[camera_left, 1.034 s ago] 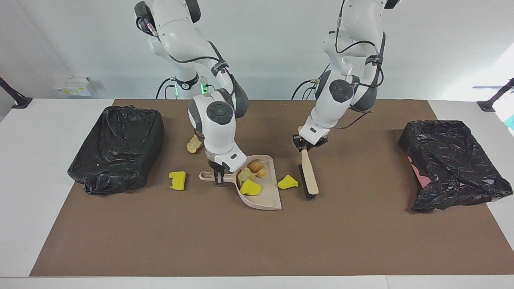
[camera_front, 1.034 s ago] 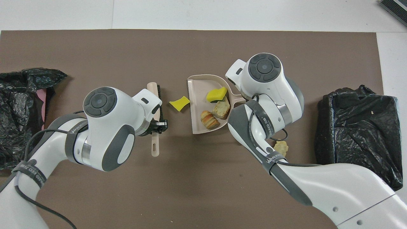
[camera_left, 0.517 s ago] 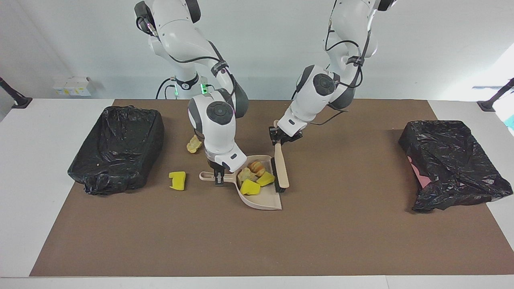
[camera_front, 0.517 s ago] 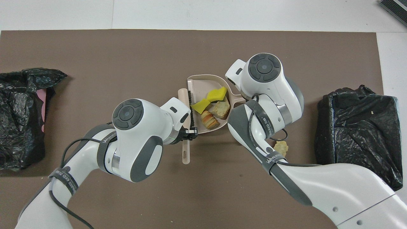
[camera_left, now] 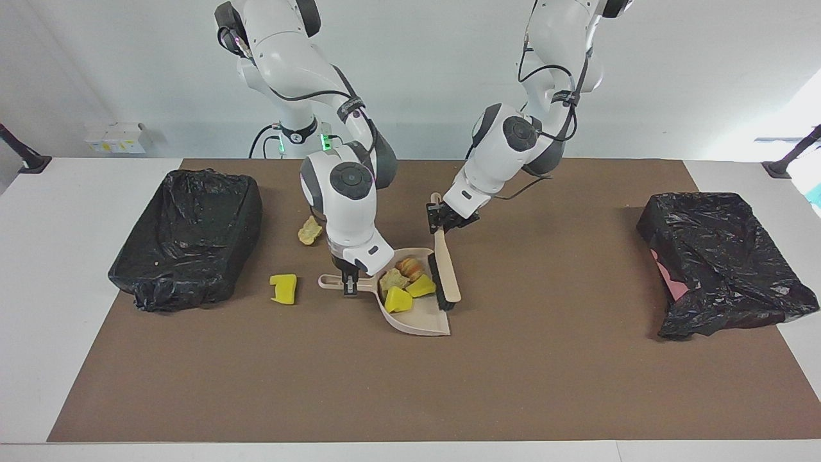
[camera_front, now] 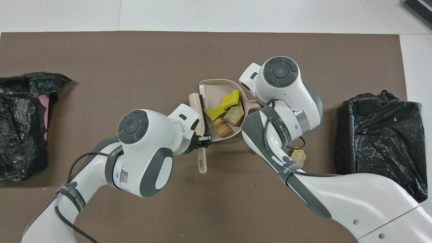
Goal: Sweep and dump trash in bin
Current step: 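Carry the loaded dustpan with the right gripper to the nearby trash bag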
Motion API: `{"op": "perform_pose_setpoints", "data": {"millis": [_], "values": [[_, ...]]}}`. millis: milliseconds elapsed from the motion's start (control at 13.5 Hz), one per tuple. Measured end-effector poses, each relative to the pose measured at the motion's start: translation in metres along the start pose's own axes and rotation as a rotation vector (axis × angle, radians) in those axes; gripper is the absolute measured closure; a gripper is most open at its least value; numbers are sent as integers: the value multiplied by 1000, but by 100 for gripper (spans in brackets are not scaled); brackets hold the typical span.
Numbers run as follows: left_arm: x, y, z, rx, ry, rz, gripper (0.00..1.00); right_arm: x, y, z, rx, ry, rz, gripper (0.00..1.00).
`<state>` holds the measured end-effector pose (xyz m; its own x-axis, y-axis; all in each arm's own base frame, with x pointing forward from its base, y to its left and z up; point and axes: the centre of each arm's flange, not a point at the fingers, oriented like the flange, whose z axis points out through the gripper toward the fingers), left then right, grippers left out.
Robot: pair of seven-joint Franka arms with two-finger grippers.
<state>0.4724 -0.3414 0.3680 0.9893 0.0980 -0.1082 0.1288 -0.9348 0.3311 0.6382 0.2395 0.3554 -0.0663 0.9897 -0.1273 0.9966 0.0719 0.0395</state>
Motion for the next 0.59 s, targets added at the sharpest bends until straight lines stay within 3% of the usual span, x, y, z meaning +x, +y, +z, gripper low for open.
{"op": "perform_pose_setpoints", "data": {"millis": [591], "values": [[-49, -35, 8, 70, -15, -78, 74, -20, 13, -18, -16, 49, 94, 69]]}}
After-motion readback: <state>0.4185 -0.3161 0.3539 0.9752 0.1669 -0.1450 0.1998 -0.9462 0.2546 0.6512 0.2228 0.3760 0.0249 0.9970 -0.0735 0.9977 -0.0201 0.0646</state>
